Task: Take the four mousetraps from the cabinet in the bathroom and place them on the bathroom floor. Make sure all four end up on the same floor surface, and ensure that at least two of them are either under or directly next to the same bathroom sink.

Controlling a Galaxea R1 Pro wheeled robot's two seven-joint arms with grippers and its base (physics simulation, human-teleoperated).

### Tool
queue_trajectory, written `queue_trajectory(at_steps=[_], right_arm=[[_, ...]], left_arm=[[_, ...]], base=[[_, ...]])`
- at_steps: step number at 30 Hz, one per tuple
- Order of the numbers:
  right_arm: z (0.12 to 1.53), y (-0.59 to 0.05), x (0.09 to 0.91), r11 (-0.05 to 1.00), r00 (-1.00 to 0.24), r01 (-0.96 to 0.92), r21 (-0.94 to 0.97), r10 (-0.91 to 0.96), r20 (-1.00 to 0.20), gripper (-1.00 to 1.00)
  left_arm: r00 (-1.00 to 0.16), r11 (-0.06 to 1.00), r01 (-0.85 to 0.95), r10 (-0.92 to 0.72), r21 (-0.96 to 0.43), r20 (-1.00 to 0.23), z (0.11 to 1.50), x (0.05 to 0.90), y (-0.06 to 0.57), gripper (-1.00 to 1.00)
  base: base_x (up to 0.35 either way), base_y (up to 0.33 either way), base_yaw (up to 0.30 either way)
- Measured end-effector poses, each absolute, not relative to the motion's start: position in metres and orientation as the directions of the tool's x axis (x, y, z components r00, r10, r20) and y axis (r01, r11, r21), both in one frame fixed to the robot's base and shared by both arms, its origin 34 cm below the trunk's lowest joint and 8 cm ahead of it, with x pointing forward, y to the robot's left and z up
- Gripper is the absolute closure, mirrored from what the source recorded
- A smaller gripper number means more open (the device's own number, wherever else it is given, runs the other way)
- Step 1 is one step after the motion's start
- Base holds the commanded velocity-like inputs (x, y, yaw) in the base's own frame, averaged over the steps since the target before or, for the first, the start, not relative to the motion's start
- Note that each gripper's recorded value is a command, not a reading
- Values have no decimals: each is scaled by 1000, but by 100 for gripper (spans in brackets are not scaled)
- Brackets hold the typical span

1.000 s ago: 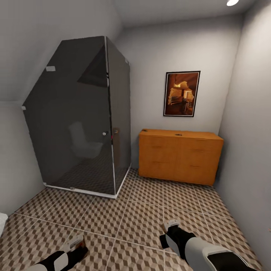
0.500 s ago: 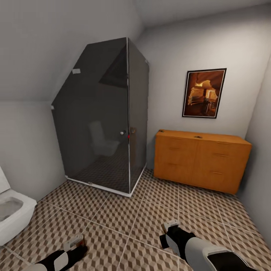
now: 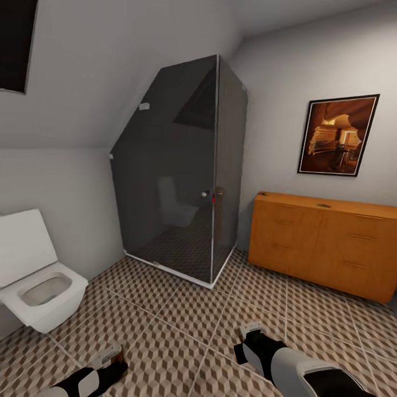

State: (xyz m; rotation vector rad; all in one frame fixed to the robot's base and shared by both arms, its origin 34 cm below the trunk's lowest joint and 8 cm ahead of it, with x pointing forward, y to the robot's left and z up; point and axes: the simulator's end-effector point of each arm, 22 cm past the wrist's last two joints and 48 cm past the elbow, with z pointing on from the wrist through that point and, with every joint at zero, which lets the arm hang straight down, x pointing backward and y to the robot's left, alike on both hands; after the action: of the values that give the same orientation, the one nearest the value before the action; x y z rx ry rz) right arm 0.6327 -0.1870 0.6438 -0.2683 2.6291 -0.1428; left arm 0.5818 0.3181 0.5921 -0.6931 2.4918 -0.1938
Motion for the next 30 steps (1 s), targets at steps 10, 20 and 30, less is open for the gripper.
queue_trajectory(at_steps=[10,20,30], right_arm=[[640,-187,627,974,-867,-168,-149,-218,-449,100],[639,-187,626,974,-867,-169,-151,-220,-447,100],[639,-187,628,974,-864,-169,-151,-220,-452,100]], left_arm=[[-722,857,-440,-516,-270,-461,591,580,319,100],[-721,854,-450,-521,-263,-456,586,573,324,100],[-721,854,-449,-520,-263,-458,587,574,324,100]], base=[[0,0,300],[0,0,300],[0,0,300]])
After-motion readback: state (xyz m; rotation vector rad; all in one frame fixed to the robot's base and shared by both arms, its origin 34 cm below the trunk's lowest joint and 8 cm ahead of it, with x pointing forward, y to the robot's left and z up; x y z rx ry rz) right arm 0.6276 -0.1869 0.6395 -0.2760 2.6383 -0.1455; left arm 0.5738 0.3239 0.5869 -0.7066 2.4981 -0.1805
